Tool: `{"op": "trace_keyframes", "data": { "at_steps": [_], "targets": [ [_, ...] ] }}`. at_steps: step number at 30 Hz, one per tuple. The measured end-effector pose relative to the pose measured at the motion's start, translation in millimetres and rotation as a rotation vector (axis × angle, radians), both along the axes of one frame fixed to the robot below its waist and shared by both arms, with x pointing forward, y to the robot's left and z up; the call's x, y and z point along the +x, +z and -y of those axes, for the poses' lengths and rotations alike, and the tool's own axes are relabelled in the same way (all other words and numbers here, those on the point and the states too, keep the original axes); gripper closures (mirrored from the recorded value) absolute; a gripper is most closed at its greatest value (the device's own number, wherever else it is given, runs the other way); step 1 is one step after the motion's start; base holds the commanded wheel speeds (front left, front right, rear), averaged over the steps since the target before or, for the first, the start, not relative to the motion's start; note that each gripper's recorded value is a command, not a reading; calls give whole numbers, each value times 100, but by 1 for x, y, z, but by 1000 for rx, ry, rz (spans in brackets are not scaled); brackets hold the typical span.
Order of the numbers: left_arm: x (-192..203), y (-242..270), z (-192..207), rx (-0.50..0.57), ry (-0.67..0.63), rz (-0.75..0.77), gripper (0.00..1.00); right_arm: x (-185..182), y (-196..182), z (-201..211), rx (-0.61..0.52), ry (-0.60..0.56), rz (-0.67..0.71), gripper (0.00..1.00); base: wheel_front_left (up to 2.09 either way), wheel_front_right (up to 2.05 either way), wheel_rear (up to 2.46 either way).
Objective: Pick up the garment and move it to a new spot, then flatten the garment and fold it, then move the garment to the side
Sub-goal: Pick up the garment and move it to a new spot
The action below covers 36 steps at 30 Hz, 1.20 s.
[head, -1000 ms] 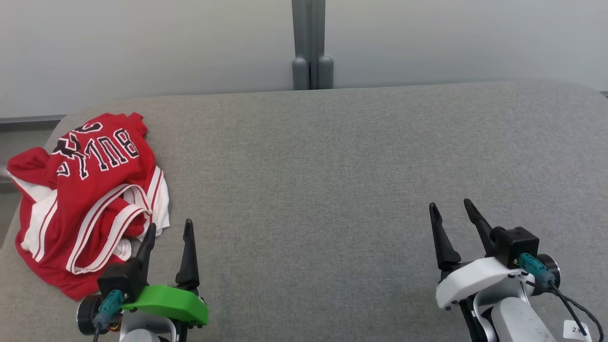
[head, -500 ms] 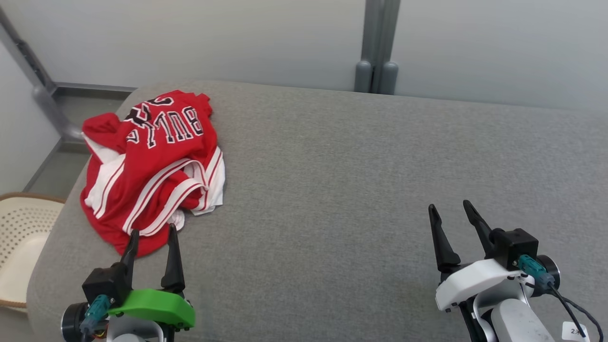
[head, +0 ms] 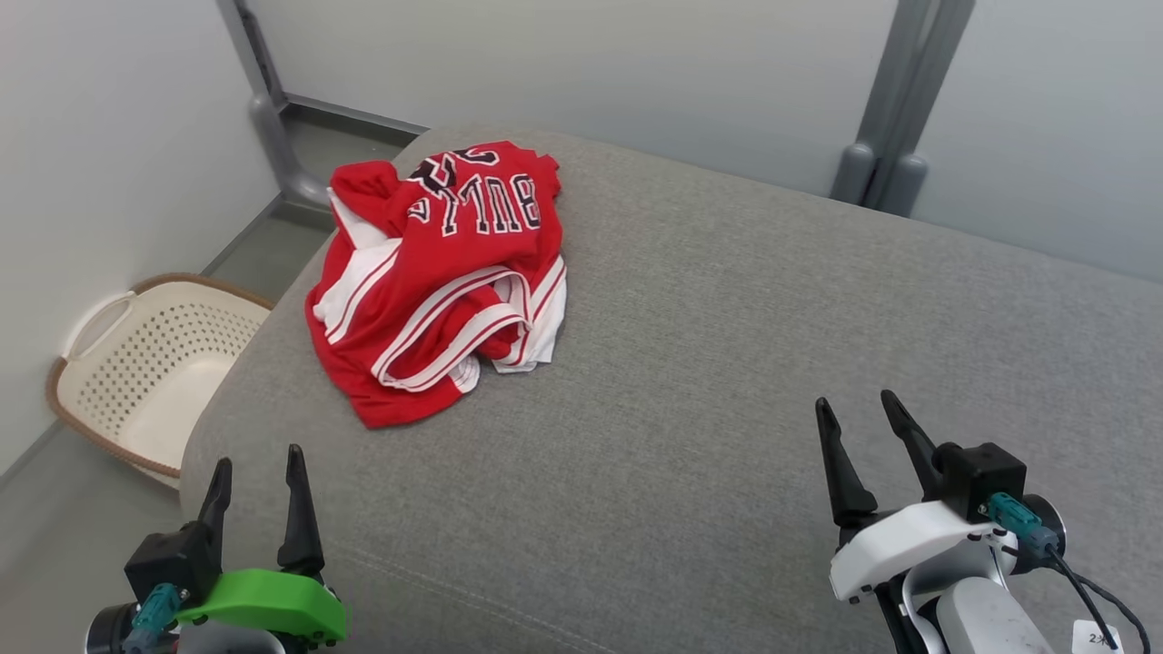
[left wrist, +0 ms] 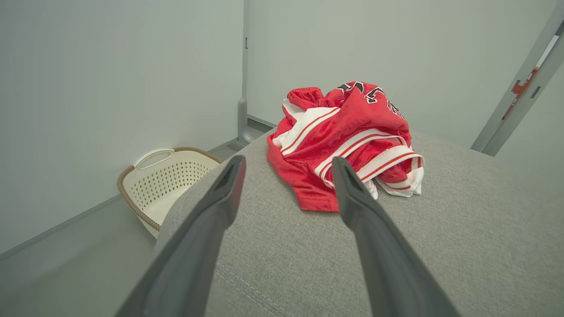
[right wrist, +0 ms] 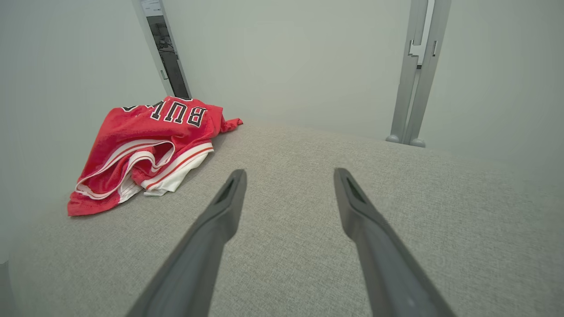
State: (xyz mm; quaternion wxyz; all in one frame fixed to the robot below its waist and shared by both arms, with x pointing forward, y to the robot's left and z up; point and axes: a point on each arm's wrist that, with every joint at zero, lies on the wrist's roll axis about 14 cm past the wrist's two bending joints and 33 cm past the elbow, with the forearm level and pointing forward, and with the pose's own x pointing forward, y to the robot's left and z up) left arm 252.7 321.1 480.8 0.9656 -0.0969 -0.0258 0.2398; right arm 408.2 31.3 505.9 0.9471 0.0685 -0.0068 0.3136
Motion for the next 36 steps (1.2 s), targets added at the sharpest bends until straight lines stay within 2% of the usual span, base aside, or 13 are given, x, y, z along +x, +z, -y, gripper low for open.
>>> {"op": "trace_keyframes", "data": {
  "at_steps": [8, 18, 21, 36],
  "targets": [
    [-25, -2, -16, 0, 76, -4, 0, -5, -1, -23, 3, 63, -3, 0, 0, 0, 0],
    [-15, -7, -13, -11, 54, -20, 0, 0, -6, -12, 3, 31, -17, 0, 0, 0, 0],
    [2, -5, -14, -28, 36, -24, 0, 2, -7, -10, 5, 26, -20, 0, 0, 0, 0],
    [147, 17, -26, -311, -115, -173, 0, 29, -14, 12, -34, -33, -29, 0, 0, 0, 0]
  ]
}}
